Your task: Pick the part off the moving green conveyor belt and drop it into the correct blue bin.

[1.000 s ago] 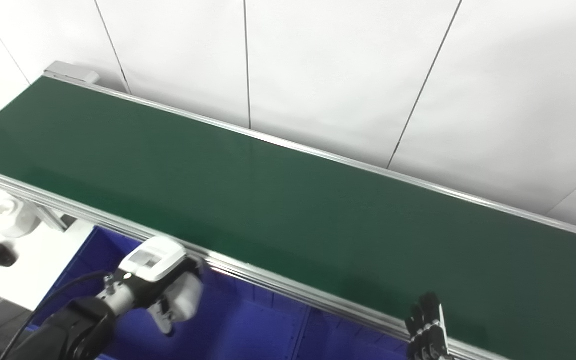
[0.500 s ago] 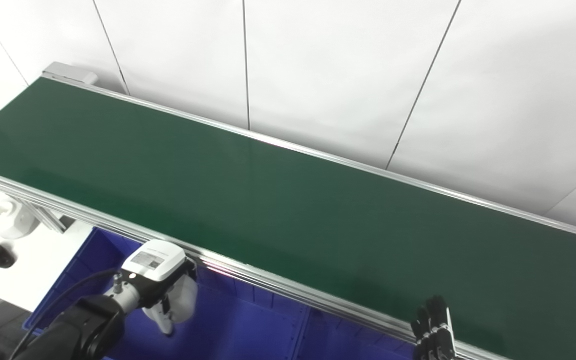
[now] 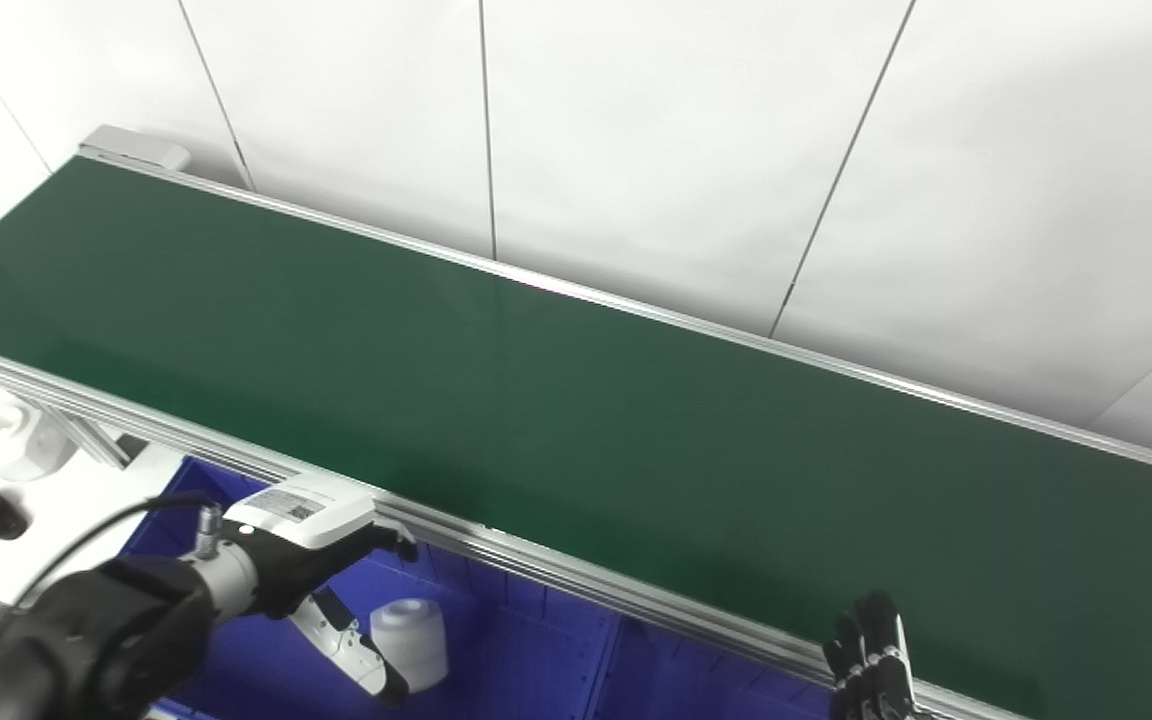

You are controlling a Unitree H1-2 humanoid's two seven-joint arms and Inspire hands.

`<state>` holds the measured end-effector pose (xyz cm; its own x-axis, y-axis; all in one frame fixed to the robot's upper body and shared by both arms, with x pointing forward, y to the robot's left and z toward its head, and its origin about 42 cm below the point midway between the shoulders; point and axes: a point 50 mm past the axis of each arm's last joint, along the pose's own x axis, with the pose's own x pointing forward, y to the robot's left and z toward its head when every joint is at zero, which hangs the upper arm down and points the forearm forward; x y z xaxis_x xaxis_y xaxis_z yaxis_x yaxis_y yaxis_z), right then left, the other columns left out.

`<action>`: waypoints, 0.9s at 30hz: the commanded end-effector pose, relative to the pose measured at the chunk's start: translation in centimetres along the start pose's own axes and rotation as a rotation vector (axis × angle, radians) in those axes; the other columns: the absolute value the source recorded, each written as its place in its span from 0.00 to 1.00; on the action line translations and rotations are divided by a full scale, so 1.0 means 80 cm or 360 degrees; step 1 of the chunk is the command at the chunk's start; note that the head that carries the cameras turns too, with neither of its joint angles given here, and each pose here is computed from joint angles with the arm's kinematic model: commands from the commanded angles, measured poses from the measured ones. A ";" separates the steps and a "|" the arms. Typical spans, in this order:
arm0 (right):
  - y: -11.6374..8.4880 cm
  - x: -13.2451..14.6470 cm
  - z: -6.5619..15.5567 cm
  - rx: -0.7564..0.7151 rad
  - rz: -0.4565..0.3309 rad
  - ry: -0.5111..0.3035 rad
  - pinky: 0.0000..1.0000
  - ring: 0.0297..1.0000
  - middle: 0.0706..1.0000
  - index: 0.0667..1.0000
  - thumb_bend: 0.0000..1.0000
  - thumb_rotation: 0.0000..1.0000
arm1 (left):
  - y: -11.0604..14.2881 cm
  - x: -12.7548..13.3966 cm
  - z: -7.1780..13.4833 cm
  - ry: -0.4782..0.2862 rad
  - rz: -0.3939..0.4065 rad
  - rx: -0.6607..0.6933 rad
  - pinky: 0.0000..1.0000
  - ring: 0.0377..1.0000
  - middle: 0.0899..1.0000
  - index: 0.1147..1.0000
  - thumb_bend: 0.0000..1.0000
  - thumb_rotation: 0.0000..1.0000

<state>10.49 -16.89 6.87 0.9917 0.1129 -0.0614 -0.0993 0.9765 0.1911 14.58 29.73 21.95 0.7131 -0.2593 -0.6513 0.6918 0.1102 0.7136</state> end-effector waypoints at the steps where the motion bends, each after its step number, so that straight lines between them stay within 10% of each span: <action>1: 0.000 0.000 0.007 0.0002 0.0020 -0.0030 0.97 0.98 1.00 1.00 0.81 1.00 | 0.022 -0.025 0.008 -0.0194 -0.0090 -0.0169 0.81 0.87 0.86 0.83 0.87 0.66; 8: 0.009 -0.007 0.013 0.0016 0.0008 -0.0022 0.96 0.97 1.00 1.00 0.81 1.00 | 0.028 -0.045 0.020 -0.1117 -0.0050 -0.0867 0.78 0.80 0.83 0.84 0.82 0.85; 13: 0.032 -0.009 0.017 0.0020 -0.0005 -0.0021 0.93 0.95 0.98 1.00 0.84 0.98 | -0.008 -0.016 0.037 -0.1416 0.0102 -0.1699 0.78 0.79 0.82 0.90 0.93 0.90; 17: 0.061 -0.009 0.017 -0.0001 -0.0020 -0.0038 0.93 0.95 0.98 1.00 0.85 0.98 | -0.037 0.005 0.055 -0.1188 0.0465 -0.1957 0.96 0.95 0.97 1.00 0.88 0.91; 21: 0.093 -0.007 0.022 -0.0006 -0.0091 -0.0071 0.96 0.96 0.99 0.99 0.85 1.00 | -0.066 0.030 0.055 -0.0961 0.0793 -0.1656 1.00 1.00 1.00 1.00 0.86 0.88; 27: 0.109 -0.009 0.029 -0.0084 -0.0201 -0.0081 0.99 0.98 1.00 0.99 0.86 1.00 | -0.095 0.045 0.078 -0.0945 0.0910 -0.1586 1.00 1.00 1.00 1.00 0.74 0.95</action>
<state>9.24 -13.43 8.36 0.9973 0.0306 -0.0666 -0.0283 0.9990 0.0349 11.23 22.94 14.82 0.9564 -0.2899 -0.0351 0.2919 0.9460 0.1409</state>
